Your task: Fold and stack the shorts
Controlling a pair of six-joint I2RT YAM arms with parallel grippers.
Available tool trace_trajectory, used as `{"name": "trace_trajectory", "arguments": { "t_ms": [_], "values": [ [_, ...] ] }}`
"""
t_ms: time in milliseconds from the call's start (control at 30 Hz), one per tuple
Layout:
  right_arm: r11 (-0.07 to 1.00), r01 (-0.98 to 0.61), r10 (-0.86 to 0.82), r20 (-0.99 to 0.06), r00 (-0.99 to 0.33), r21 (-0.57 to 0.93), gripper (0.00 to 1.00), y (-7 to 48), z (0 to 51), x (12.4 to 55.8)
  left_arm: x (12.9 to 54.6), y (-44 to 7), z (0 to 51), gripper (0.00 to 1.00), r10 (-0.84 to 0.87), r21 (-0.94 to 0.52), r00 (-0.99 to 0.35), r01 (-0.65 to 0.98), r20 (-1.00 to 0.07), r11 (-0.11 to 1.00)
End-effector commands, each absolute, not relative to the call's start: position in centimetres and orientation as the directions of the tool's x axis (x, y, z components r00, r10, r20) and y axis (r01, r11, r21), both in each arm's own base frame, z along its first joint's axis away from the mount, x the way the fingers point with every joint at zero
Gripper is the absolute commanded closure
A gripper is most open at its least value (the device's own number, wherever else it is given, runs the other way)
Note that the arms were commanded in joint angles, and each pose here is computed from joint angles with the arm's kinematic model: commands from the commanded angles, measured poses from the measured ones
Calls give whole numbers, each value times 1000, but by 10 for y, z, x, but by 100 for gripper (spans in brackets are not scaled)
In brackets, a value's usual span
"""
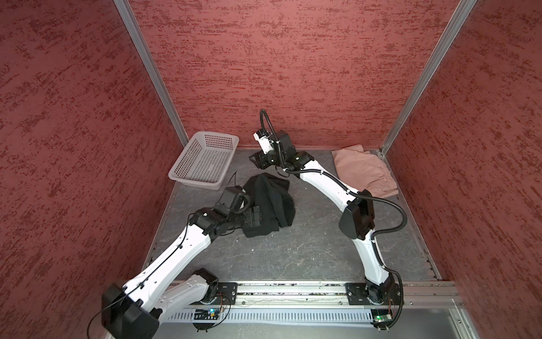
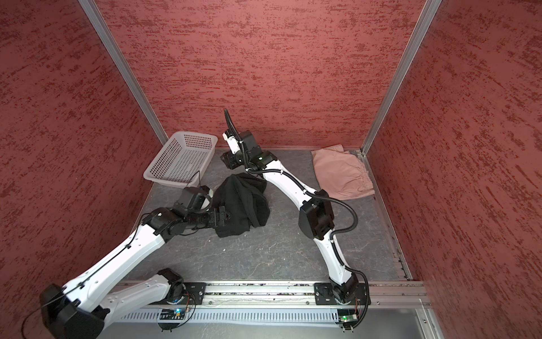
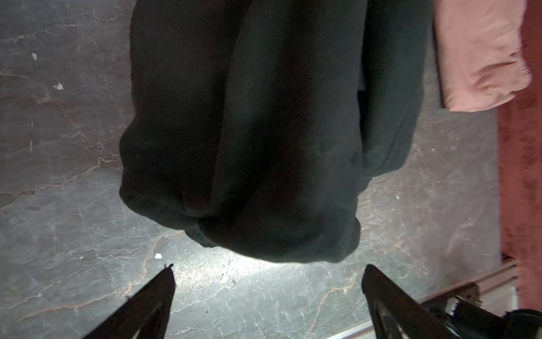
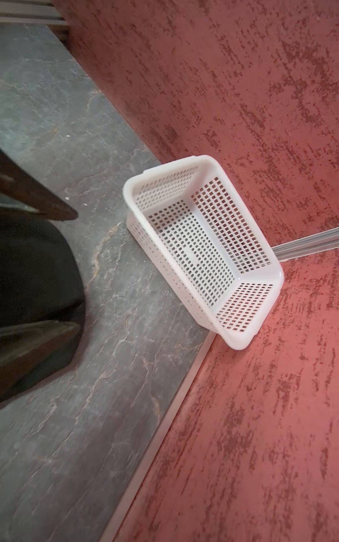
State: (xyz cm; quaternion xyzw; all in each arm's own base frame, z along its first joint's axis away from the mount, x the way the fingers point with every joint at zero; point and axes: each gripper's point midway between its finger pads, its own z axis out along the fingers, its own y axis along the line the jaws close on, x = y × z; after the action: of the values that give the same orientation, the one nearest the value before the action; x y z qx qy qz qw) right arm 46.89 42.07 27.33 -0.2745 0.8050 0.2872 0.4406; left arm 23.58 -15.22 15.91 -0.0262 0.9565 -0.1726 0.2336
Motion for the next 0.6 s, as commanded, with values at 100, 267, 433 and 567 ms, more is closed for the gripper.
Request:
{"name": "trace_trajectory", "arguments": {
  "t_ms": [100, 267, 433, 567],
  "values": [
    [724, -667, -158, -900, -407, 175, 31, 326, 309, 388, 265, -186, 149, 1, -51, -301, -872, 113, -487, 947],
    [703, -642, -98, -852, -515, 307, 32, 271, 272, 297, 280, -209, 135, 1, 52, -239, -883, 182, -466, 954],
    [738, -521, -33, -749, -662, 428, 33, 228, 214, 242, 260, -219, 162, 1, 109, -243, -890, 236, -442, 941],
    [783, -408, 54, -704, -708, 469, 32, 202, 175, 227, 221, -221, 173, 1, 145, -230, -904, 253, -403, 940]
  ]
}}
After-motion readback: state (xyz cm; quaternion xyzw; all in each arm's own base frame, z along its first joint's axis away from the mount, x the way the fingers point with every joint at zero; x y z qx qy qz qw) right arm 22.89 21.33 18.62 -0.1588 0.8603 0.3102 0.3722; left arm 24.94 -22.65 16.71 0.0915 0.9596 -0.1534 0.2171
